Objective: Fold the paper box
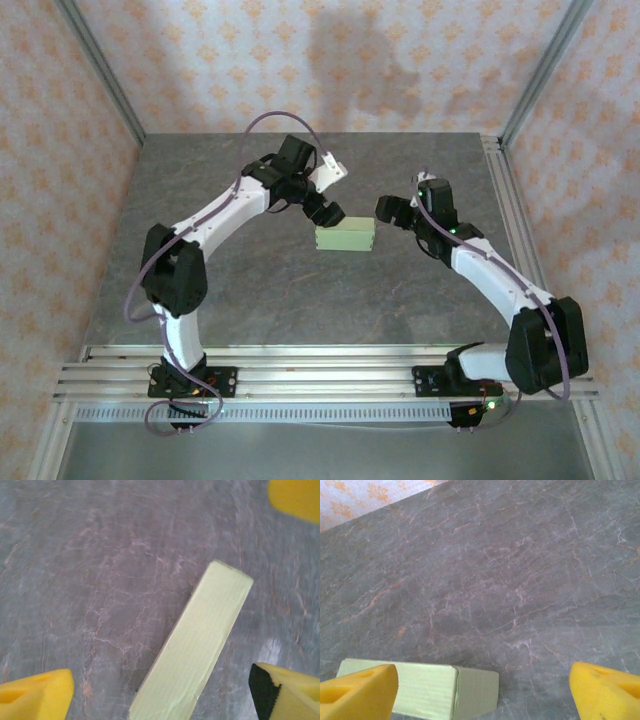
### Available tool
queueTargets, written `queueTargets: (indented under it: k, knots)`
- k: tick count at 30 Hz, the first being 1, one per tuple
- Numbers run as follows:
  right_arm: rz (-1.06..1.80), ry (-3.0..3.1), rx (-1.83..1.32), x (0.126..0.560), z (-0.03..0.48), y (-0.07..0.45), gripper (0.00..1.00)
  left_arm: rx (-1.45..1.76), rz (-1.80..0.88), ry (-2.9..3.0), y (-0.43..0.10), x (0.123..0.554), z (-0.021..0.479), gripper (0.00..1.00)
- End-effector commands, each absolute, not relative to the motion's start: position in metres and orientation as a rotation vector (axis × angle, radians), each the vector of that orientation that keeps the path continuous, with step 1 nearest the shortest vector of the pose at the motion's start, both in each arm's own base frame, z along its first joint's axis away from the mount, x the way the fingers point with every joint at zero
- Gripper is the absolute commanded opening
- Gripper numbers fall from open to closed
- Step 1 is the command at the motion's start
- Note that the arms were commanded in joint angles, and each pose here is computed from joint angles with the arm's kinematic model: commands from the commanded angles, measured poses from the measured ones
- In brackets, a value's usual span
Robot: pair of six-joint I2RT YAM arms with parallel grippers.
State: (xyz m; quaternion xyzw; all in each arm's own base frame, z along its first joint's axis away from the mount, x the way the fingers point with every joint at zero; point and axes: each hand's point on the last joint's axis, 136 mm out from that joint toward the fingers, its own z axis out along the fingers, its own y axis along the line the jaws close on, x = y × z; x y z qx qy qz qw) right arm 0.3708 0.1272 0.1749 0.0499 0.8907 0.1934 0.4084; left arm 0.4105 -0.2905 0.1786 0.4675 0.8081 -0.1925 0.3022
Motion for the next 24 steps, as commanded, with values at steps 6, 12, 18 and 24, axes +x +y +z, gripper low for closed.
queueTargets:
  k: [6, 12, 18, 24]
  knots:
    - [0.466, 2.276, 0.159, 0.351, 0.161, 0.116, 0.88, 1.718, -0.438, 2.018, -0.296, 0.388, 0.137, 0.81]
    - [0.450, 2.275, 0.153, 0.351, 0.160, 0.114, 0.88, 1.849, -0.314, 1.955, -0.292, 0.386, 0.122, 0.66]
    - [0.438, 2.272, 0.146, 0.352, 0.161, 0.113, 0.87, 1.897, -0.164, 1.910, -0.287, 0.390, 0.115, 0.47]
    - [0.427, 2.274, 0.144, 0.352, 0.160, 0.111, 0.86, 1.876, -0.007, 1.832, -0.283, 0.398, 0.119, 0.39]
